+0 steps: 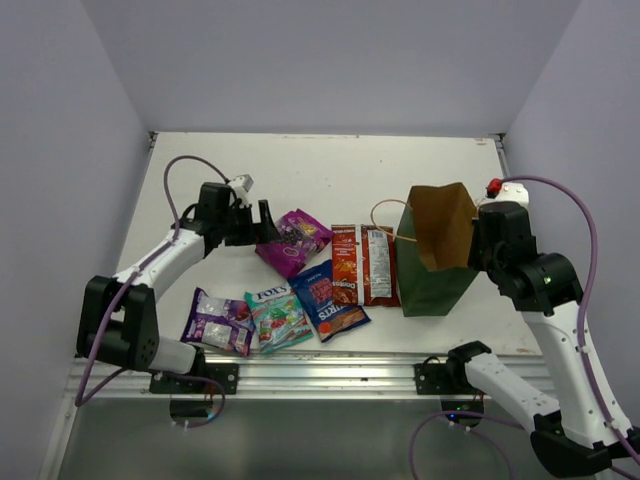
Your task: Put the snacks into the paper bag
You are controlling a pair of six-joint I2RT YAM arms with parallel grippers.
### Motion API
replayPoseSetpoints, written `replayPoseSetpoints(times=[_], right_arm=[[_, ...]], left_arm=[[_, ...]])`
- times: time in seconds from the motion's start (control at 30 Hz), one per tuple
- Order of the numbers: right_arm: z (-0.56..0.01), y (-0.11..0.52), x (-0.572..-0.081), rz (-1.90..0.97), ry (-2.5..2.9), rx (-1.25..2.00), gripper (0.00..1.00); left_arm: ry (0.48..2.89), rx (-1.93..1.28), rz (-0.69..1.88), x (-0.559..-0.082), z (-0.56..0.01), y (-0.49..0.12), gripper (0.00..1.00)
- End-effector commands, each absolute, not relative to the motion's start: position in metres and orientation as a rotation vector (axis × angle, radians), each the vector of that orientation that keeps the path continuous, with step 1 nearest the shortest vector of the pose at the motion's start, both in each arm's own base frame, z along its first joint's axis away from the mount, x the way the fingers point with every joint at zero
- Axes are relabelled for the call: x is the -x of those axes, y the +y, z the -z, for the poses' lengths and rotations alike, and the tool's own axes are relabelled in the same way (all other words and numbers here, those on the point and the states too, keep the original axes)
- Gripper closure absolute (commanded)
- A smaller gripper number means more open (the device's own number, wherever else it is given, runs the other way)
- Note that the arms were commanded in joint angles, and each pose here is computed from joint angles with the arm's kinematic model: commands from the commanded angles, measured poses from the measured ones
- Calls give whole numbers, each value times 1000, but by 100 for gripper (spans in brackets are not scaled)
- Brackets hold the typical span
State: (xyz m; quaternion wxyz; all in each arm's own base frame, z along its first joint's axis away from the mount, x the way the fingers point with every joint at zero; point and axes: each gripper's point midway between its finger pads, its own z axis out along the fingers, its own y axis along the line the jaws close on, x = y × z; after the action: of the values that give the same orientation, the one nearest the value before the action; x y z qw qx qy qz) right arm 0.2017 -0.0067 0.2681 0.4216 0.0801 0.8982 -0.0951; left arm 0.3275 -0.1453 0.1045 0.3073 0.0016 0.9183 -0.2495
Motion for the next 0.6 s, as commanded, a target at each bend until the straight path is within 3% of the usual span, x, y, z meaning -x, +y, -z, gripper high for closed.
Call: replayPoseSetpoints(times=[0.0, 0.17, 0.23, 0.37, 0.4, 0.43, 0.47, 0.57], right_arm=[[-273, -3, -208, 215, 2222, -194, 100], [-271, 0, -207, 197, 2228, -187, 100], [-270, -1, -206, 197, 2230, -187, 100], [-270, 0, -206, 188, 2231, -184, 100], [-270, 1, -206, 185, 2232, -185, 100], [-269, 1, -205, 186, 2235, -182, 100], [-270, 0, -205, 185, 2231, -181, 100], [-269, -1, -204, 192, 2229, -182, 100]], left_arm=[[2324, -105, 628, -354, -110, -152, 5], [2328, -136, 573, -367, -96, -152, 7], [2360, -138, 538, -369, -83, -150, 18], [2394, -145, 459, -374, -69, -143, 62], [2394, -146, 452, -375, -69, -142, 83], [2399, -152, 448, -374, -67, -142, 95], [2400, -150, 438, -375, -67, -141, 100], [2354, -147, 446, -380, -90, -148, 100]])
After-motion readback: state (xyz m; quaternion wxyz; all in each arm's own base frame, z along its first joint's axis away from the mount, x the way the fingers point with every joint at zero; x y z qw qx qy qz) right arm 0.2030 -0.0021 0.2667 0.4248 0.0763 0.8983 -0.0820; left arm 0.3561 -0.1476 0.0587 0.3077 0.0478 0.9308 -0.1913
